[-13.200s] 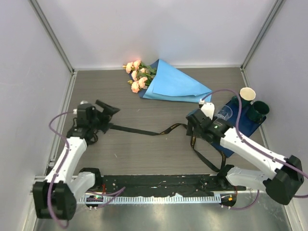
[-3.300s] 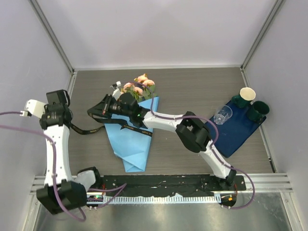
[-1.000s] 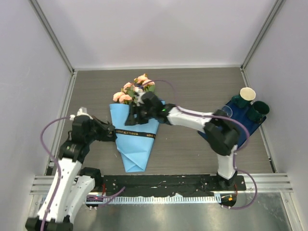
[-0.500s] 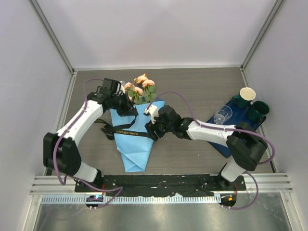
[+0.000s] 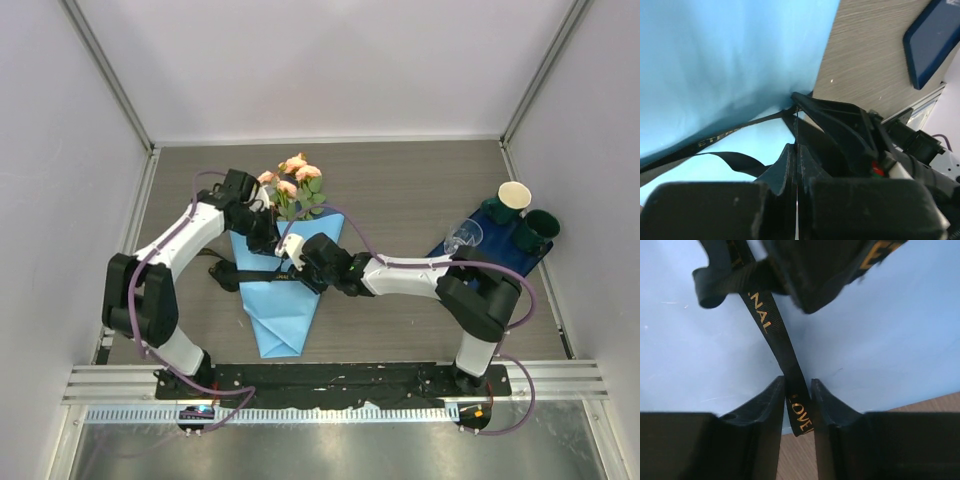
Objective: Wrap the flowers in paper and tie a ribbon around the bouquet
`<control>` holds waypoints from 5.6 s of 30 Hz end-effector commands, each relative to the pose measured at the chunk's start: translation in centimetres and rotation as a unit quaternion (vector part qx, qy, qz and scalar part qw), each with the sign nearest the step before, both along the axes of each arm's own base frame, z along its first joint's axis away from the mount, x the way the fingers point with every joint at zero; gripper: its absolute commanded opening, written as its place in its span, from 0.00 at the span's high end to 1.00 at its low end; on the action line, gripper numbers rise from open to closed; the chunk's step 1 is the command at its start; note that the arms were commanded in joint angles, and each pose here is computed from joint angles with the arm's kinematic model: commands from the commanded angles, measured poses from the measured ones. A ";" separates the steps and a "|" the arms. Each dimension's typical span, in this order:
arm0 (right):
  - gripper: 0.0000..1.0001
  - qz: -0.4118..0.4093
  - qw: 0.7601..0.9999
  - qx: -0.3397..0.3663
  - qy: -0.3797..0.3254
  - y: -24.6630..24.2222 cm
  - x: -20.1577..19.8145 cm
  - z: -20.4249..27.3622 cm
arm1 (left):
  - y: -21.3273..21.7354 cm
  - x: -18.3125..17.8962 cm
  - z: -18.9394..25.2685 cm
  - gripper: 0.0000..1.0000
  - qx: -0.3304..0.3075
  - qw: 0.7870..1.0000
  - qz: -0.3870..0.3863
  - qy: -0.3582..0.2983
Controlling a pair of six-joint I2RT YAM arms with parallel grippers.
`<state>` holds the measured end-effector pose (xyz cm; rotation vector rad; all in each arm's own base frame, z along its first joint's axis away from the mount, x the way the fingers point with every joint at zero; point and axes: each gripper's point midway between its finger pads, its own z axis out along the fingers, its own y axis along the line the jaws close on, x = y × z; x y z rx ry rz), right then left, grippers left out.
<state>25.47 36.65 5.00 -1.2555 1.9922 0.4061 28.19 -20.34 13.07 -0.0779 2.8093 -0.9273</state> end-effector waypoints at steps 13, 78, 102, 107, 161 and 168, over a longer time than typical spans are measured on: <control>1.00 0.028 0.993 0.086 -0.078 1.4 -0.7 6.9 | -1.8 0.3 -1.8 1.00 0.009 0.996 -0.075 0.045; 1.00 0.004 0.983 0.185 -0.005 2.3 -0.5 6.9 | 0.2 -4.5 0.2 0.39 0.178 0.765 -0.334 -0.521; 1.00 0.013 0.975 0.217 0.032 1.5 0.4 6.5 | 2.0 -1.4 -1.7 0.20 0.273 0.720 -0.353 -0.532; 1.00 0.013 0.975 0.218 0.039 1.7 0.4 6.4 | 1.1 -0.2 -2.6 0.21 0.268 0.713 -0.363 -0.536; 0.62 -0.043 0.888 0.354 0.289 -2.3 -7.1 7.2 | -1.9 -8.0 -3.4 1.00 -0.075 0.875 -0.419 -0.229; 0.54 -0.040 0.886 0.360 0.290 -1.0 -5.7 5.7 | -1.6 -8.3 -3.0 1.00 -0.077 0.876 -0.411 -0.241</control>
